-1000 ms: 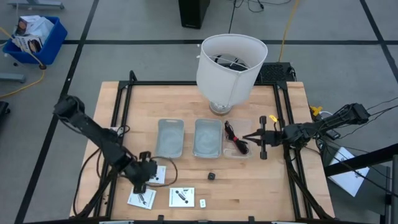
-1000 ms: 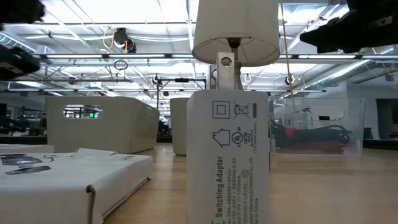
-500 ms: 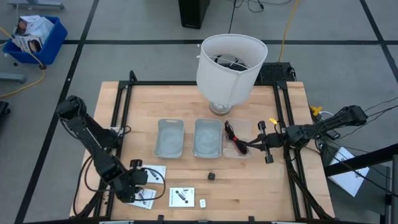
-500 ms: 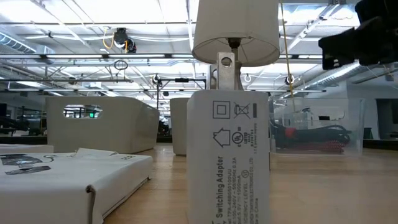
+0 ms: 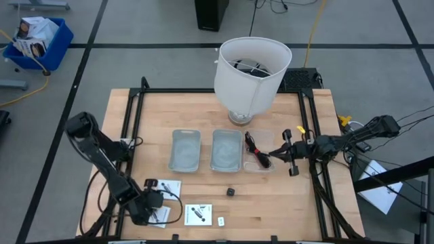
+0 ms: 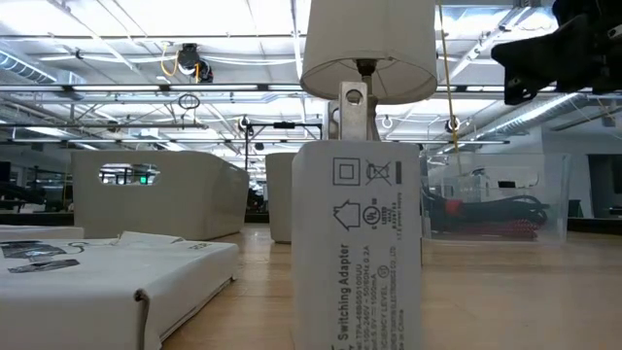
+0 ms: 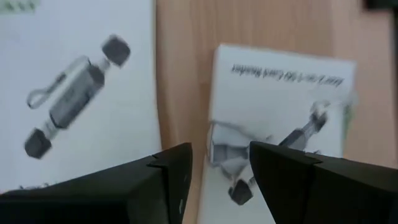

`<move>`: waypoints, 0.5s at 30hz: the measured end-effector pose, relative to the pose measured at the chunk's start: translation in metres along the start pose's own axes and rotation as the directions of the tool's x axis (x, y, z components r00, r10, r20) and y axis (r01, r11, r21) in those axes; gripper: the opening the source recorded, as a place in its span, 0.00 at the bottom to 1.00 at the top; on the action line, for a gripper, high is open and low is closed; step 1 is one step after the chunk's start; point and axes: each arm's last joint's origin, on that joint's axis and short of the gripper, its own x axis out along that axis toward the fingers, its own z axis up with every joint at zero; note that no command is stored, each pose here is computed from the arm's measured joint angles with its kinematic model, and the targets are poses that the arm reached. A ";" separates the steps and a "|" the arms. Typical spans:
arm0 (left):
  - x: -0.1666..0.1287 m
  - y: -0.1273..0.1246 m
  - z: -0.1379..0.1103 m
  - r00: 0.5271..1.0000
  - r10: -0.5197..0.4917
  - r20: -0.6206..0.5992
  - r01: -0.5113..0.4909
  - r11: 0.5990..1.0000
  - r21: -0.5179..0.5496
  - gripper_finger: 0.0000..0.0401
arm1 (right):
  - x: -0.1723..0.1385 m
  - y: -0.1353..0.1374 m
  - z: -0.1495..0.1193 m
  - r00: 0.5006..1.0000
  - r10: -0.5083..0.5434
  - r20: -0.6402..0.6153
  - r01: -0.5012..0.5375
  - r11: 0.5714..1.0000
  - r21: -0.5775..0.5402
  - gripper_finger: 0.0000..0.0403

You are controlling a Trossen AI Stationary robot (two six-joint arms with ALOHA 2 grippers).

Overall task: Pick and place items into bin
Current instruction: Put the bottom left card reader box into the left gray bin

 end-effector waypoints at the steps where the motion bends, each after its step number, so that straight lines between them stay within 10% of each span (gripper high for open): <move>1: 0.003 0.000 -0.001 1.000 0.004 -0.015 -0.004 1.000 -0.001 0.42 | 0.000 0.000 0.000 1.000 0.000 0.002 0.000 1.000 0.000 0.00; 15: 0.028 -0.003 0.004 0.999 -0.010 -0.052 0.011 1.000 0.022 0.29 | 0.000 0.000 0.000 1.000 -0.003 0.003 0.003 1.000 -0.019 0.00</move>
